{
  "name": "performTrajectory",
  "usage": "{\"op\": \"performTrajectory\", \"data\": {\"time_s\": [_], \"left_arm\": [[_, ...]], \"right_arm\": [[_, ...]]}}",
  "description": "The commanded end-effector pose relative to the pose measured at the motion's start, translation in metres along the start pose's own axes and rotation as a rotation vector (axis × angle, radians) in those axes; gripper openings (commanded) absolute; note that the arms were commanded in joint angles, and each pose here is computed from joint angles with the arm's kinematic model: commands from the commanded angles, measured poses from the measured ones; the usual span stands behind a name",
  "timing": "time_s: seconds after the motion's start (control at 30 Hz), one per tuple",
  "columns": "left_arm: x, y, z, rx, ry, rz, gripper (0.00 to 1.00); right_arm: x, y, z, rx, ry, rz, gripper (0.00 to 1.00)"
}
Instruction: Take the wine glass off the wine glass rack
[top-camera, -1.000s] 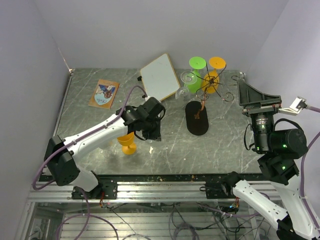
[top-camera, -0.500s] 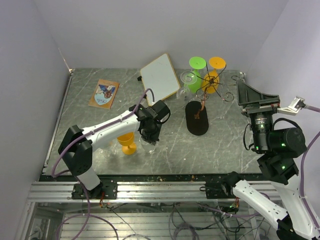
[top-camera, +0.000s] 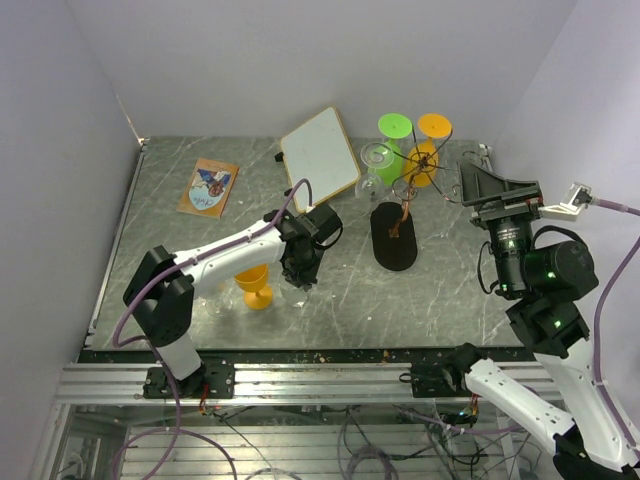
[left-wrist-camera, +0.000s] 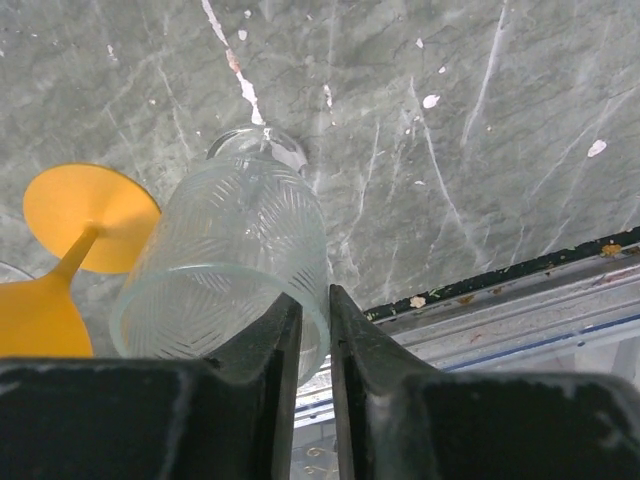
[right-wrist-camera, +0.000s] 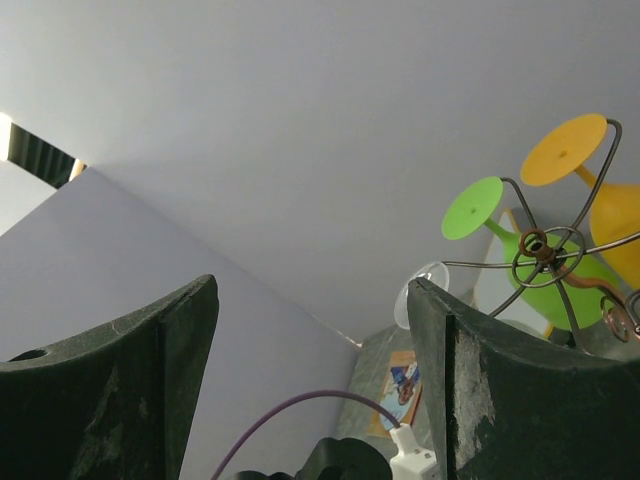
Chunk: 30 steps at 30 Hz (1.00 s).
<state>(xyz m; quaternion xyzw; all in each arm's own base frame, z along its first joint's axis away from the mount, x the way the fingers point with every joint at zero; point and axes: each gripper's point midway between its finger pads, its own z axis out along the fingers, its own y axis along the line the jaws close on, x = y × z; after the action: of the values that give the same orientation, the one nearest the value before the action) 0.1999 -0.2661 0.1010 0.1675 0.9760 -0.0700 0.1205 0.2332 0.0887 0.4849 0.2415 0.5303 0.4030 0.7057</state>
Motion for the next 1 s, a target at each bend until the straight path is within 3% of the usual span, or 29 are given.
{"op": "performTrajectory", "data": {"time_s": [0.0, 0.13, 0.27, 0.53, 0.7, 0.97], "left_arm": [[-0.009, 0.001, -0.004, -0.008, -0.026, 0.017, 0.3], [-0.013, 0.002, -0.013, -0.013, -0.045, 0.024, 0.43], [-0.023, -0.001, -0.036, 0.014, -0.108, 0.013, 0.48], [-0.053, -0.034, -0.122, 0.288, -0.384, 0.006, 0.57], [-0.056, -0.033, -0.155, 0.344, -0.492, 0.009, 0.71], [-0.056, -0.021, -0.223, 0.45, -0.74, -0.032, 0.76]], "right_arm": [[0.002, -0.002, 0.001, 0.007, 0.007, -0.008, 0.76], [0.005, -0.004, 0.002, 0.016, 0.017, -0.015, 0.75], [0.009, -0.006, 0.002, 0.026, 0.038, -0.034, 0.76], [0.03, -0.012, 0.01, 0.064, 0.151, -0.132, 0.75], [0.045, -0.004, 0.021, 0.043, 0.229, -0.2, 0.75], [0.066, -0.012, 0.045, 0.138, 0.364, -0.337, 0.74]]}}
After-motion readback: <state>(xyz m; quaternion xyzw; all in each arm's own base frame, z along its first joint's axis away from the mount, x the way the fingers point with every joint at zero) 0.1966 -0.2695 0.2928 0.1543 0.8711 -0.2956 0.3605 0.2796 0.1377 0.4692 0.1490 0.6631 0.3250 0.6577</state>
